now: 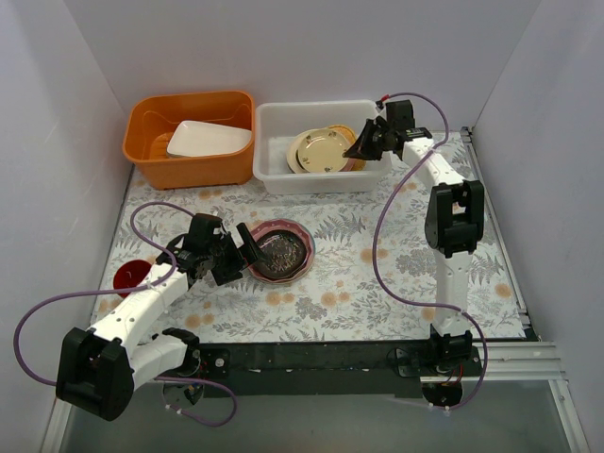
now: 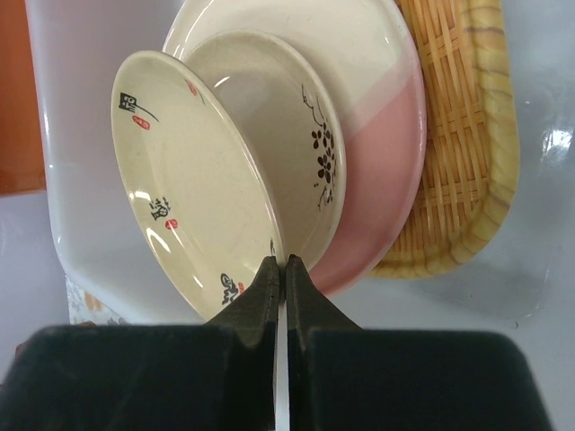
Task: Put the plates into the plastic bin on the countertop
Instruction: Place the plate in the plastic bin.
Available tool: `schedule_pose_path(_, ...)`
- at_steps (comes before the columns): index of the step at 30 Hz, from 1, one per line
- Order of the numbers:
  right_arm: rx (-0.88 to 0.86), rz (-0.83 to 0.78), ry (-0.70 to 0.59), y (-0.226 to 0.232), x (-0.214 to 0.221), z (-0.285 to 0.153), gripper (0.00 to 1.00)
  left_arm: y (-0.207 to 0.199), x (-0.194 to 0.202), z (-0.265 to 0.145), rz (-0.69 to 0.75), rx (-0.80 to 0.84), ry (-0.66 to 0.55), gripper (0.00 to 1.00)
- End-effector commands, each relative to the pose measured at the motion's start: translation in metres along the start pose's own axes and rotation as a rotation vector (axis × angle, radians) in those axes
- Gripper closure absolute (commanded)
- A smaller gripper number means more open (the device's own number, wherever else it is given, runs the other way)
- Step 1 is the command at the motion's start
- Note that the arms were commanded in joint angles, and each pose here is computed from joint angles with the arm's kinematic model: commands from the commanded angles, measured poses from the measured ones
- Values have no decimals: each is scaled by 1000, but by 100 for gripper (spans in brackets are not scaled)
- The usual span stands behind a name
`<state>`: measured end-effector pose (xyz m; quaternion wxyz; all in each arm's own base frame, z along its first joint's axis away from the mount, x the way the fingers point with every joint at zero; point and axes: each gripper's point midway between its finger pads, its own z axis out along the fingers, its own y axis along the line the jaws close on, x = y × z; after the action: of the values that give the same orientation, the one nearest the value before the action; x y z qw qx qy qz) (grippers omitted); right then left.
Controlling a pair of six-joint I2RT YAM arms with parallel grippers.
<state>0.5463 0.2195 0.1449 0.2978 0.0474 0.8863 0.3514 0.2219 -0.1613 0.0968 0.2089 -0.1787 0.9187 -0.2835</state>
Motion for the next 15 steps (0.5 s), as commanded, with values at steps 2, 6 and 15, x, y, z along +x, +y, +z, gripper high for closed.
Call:
schedule_pose_path(2, -32, -10, 16, 0, 4, 6, 99, -11, -3, -7, 9, 37, -14, 2)
schedule_pose_path(6, -26, -12, 26, -2, 8, 8, 99, -12, -4, -7, 9, 38, -16, 2)
schedule_pose_path(15, -49, -24, 55, 2, 15, 15, 96, -11, -3, -7, 7, 32, -13, 2)
